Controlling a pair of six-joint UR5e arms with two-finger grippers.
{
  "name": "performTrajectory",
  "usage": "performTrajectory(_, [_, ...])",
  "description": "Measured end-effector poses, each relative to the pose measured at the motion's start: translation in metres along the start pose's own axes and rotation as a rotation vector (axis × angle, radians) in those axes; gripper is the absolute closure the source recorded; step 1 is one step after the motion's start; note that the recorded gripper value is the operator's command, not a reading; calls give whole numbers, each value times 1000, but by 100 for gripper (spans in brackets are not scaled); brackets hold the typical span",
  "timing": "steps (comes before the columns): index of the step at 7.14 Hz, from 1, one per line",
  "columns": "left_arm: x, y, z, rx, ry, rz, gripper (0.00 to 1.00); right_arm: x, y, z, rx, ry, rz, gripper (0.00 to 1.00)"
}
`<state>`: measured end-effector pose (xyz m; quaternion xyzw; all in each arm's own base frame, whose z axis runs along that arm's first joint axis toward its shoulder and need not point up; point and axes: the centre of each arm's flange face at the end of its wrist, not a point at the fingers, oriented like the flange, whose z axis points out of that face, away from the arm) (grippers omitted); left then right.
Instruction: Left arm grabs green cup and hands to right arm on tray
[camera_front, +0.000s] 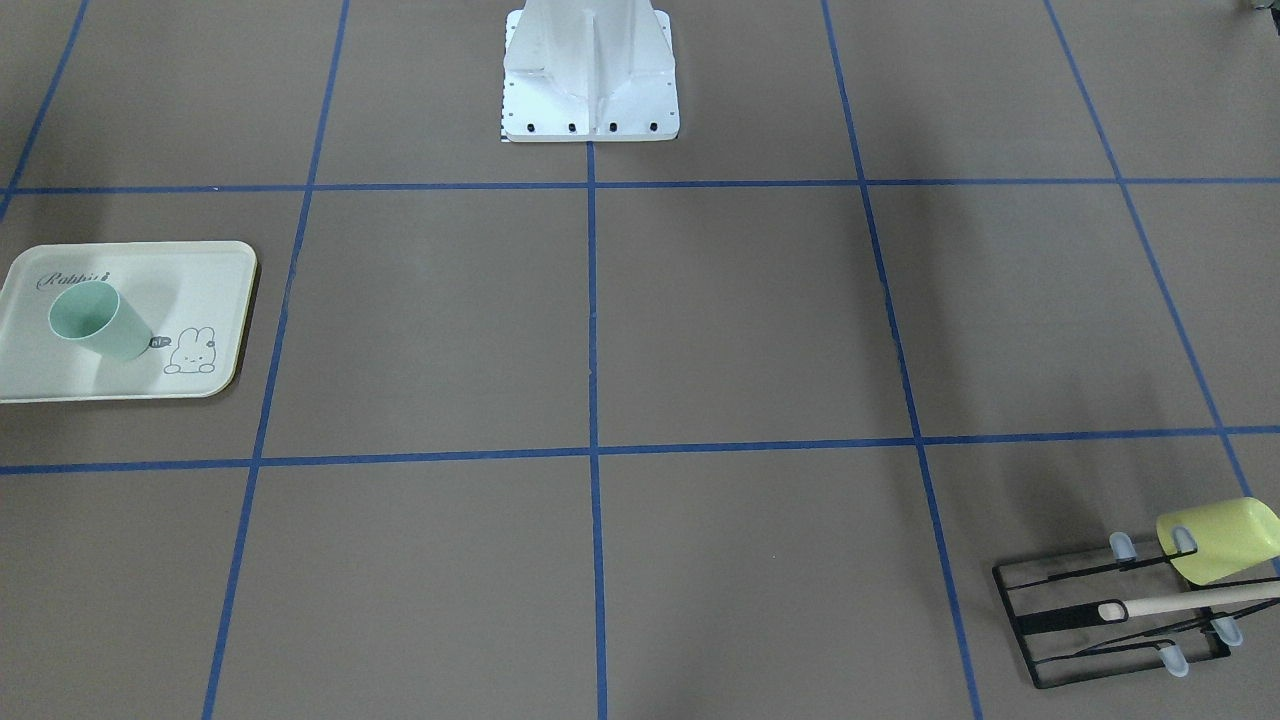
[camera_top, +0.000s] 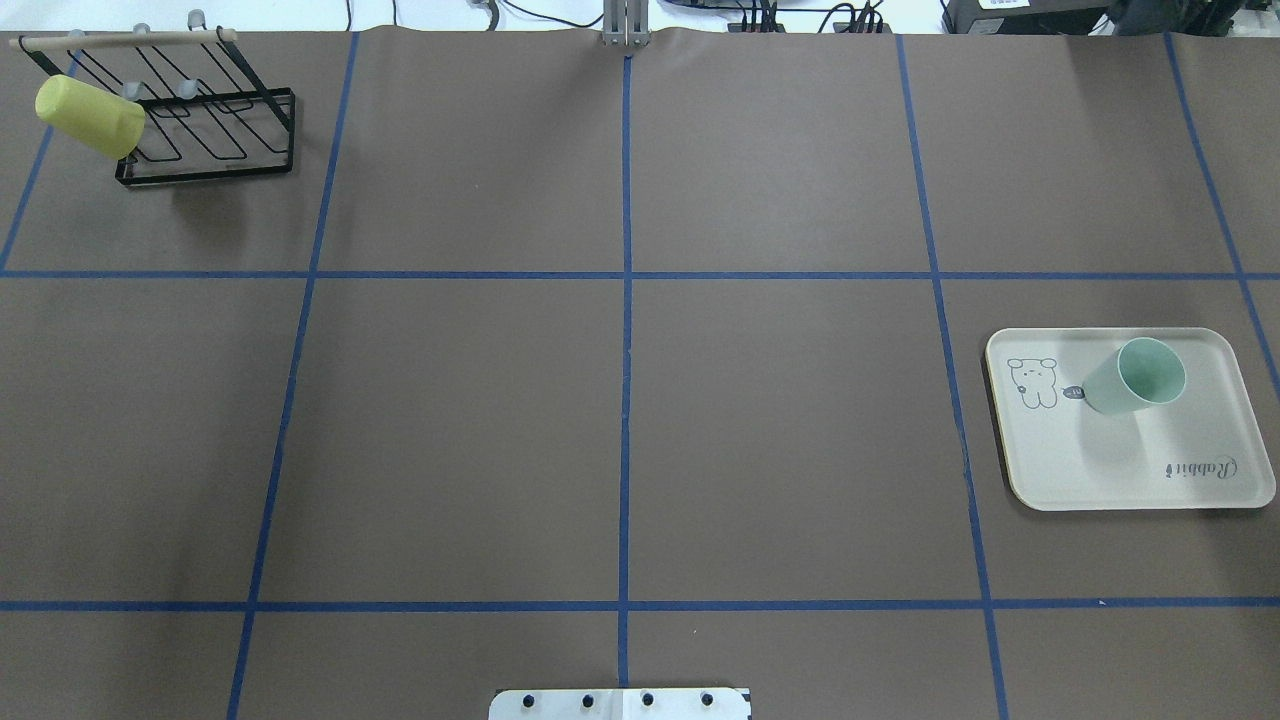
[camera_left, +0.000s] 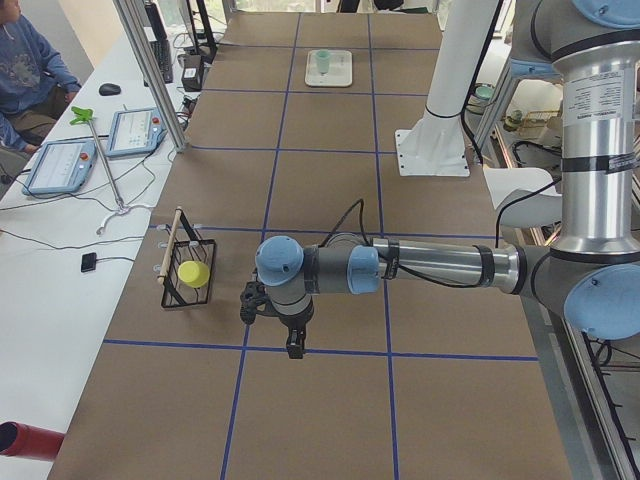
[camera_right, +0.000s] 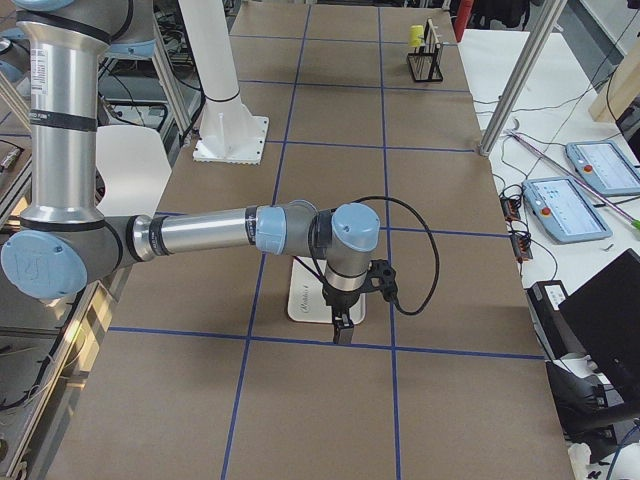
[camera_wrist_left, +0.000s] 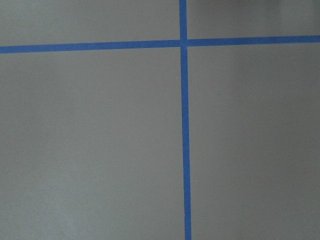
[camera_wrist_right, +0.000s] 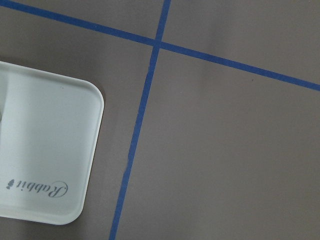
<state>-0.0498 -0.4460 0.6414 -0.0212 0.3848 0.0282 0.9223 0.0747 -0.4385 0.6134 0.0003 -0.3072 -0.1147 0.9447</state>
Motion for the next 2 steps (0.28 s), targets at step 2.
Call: performTrajectory(2, [0,0,0,0,0,0,0,-1,0,1,-3,-1,-1,0])
